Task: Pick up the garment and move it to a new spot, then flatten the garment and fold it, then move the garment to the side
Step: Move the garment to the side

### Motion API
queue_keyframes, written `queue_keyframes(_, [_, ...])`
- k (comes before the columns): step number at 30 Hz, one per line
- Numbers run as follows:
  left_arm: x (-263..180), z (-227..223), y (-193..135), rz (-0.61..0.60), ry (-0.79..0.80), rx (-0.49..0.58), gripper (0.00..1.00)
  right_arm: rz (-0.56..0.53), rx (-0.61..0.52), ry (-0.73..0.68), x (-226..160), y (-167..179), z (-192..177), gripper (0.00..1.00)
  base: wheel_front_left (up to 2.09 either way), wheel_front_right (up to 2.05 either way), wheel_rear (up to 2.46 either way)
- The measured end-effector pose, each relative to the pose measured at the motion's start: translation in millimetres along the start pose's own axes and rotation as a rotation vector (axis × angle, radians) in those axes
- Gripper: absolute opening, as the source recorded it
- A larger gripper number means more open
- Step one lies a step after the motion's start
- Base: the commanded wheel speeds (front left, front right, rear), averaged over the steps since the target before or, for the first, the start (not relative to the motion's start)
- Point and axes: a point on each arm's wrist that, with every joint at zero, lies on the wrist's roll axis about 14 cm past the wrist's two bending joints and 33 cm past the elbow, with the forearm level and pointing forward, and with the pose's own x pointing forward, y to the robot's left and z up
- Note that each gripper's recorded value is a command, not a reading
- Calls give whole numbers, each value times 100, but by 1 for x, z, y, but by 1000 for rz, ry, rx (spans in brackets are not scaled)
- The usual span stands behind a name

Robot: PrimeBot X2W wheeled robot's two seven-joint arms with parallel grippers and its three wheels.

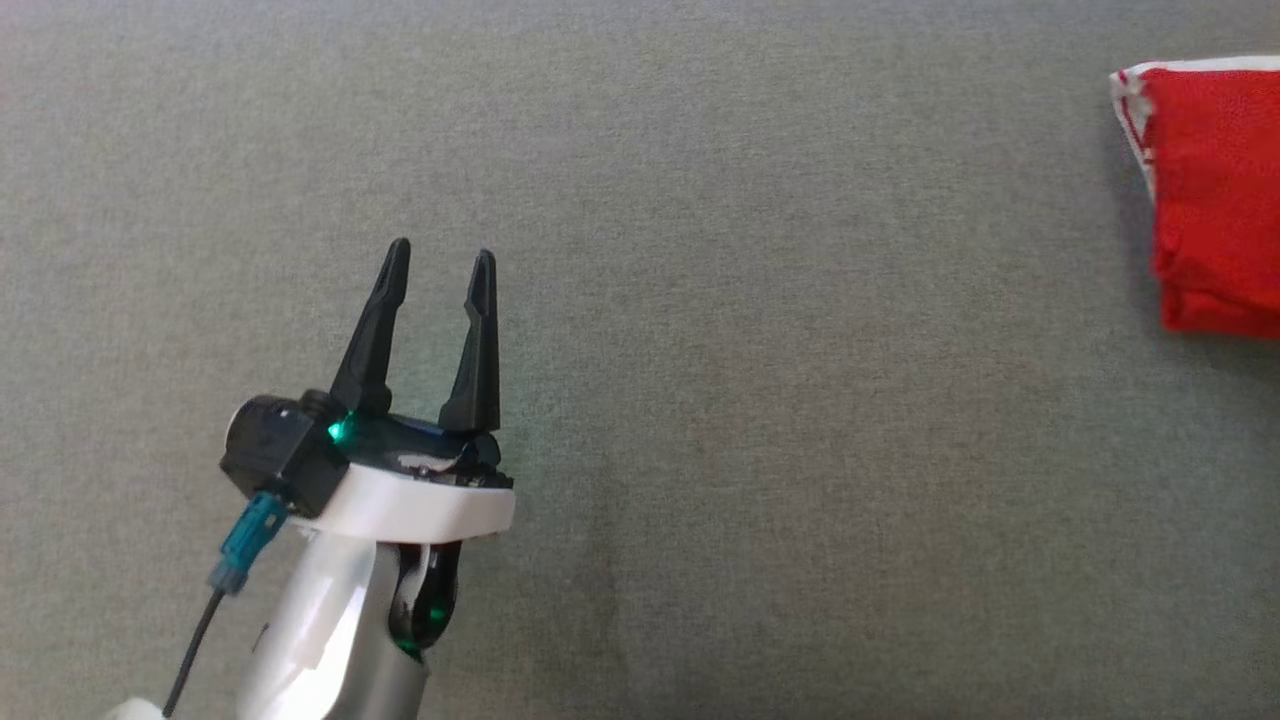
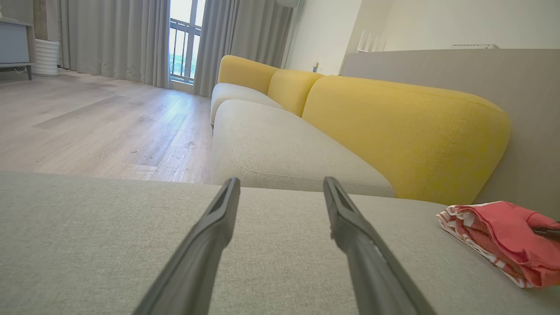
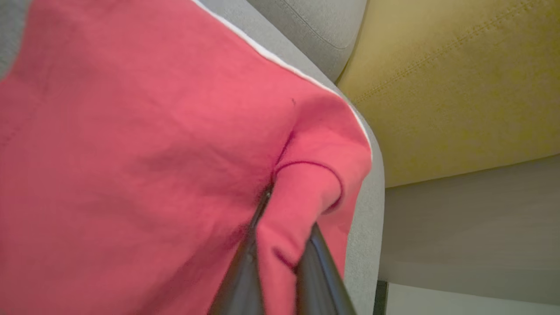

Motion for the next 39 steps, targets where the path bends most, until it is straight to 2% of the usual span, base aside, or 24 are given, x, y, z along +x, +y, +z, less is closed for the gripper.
queue_keyframes(5, [0, -4, 5, 7, 11, -1, 100, -13, -41, 33, 5, -7, -9, 0, 0, 0, 0])
queue_keyframes(11, [3, -7, 9, 13, 16, 1, 100, -55, -67, 22, 13, -24, -1, 0, 0, 0, 0])
queue_keyframes(12, [4, -6, 9, 13, 13, 2, 100, -62, -66, 19, 14, -26, 0, 11, 0, 0, 0])
queue_keyframes(13, [5, -6, 9, 13, 13, 2, 100, -68, -69, 15, 14, -29, 1, 82, 0, 0, 0])
queue_keyframes(14, [5, -6, 9, 13, 14, 2, 100, -77, -66, 14, 14, -31, 1, 100, 0, 0, 0])
queue_keyframes(21, [6, -4, 5, 1, 9, 3, 100, -119, -59, -9, 5, -40, 4, 100, 0, 0, 0])
queue_keyframes(28, [8, 14, -3, -18, -38, 20, 100, -242, 40, -269, -21, -70, 71, 100, 0, 0, 0])
queue_keyframes(33, [5, 32, -12, -31, -85, 24, 100, -274, 223, -496, -47, -60, 119, 100, 0, 0, 0])
queue_keyframes(39, [-7, 45, -18, -33, -115, 22, 100, -250, 471, -664, -77, -18, 137, 100, 0, 0, 0])
